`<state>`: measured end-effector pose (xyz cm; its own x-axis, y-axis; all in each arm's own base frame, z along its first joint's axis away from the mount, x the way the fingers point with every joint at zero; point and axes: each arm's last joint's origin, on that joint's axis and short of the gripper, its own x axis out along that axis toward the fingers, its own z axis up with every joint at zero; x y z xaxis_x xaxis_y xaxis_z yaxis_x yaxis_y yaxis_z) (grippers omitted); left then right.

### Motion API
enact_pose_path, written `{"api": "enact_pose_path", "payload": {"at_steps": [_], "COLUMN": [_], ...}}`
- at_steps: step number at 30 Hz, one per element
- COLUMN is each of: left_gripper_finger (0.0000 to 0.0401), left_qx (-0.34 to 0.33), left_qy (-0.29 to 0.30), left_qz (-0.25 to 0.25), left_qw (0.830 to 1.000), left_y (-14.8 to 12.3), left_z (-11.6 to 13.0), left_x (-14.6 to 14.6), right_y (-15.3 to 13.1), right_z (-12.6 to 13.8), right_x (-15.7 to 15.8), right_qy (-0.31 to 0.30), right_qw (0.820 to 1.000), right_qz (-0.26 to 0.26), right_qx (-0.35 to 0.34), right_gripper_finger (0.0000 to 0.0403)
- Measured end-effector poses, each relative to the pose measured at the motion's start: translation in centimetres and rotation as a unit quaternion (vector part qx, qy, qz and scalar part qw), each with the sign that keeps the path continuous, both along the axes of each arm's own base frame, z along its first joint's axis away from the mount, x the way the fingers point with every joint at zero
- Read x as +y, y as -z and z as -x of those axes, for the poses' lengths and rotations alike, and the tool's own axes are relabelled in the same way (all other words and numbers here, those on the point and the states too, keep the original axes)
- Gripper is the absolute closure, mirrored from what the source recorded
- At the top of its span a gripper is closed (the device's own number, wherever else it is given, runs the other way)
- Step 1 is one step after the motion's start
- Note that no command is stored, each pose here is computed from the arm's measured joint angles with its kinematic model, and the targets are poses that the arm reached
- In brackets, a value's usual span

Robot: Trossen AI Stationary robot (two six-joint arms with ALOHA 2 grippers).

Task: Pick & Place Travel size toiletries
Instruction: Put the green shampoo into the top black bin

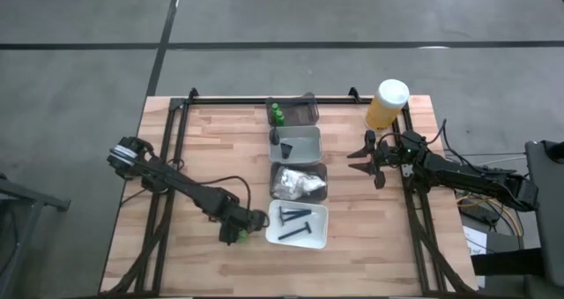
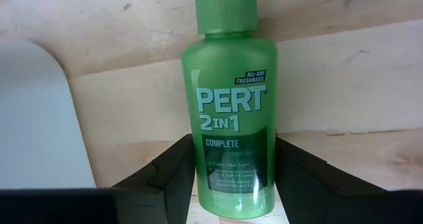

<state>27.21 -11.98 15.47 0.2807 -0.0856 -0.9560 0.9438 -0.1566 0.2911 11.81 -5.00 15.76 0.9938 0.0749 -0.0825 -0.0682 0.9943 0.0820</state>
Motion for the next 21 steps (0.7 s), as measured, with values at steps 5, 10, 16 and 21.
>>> {"api": "enact_pose_path", "payload": {"at_steps": [5, 10, 16, 21], "left_gripper_finger": [0.0215, 0.0215, 0.0215, 0.0215], "left_qx": [0.008, 0.011, -0.011, -0.038], "left_qy": [-0.026, -0.054, -0.108, -0.157], "left_qz": [0.028, 0.049, 0.084, 0.118], "left_qw": [0.999, 0.997, 0.991, 0.98], "left_y": [-1.1, -2.8, -5.2, -7.4], "left_z": [-0.6, -1.3, -2.6, -3.8], "left_x": [-0.4, -0.8, -1.1, -1.0], "right_y": [0.0, 0.0, 0.0, 0.0], "right_z": [0.0, 0.0, 0.0, 0.0], "right_x": [0.0, 0.0, 0.0, 0.0], "right_qy": [0.0, 0.0, 0.0, 0.0], "right_qw": [1.0, 1.0, 1.0, 1.0], "right_qz": [0.0, 0.0, 0.0, 0.0], "right_qx": [0.0, 0.0, 0.0, 0.0], "right_gripper_finger": [0.0284, 0.0297, 0.0317, 0.0335]}}
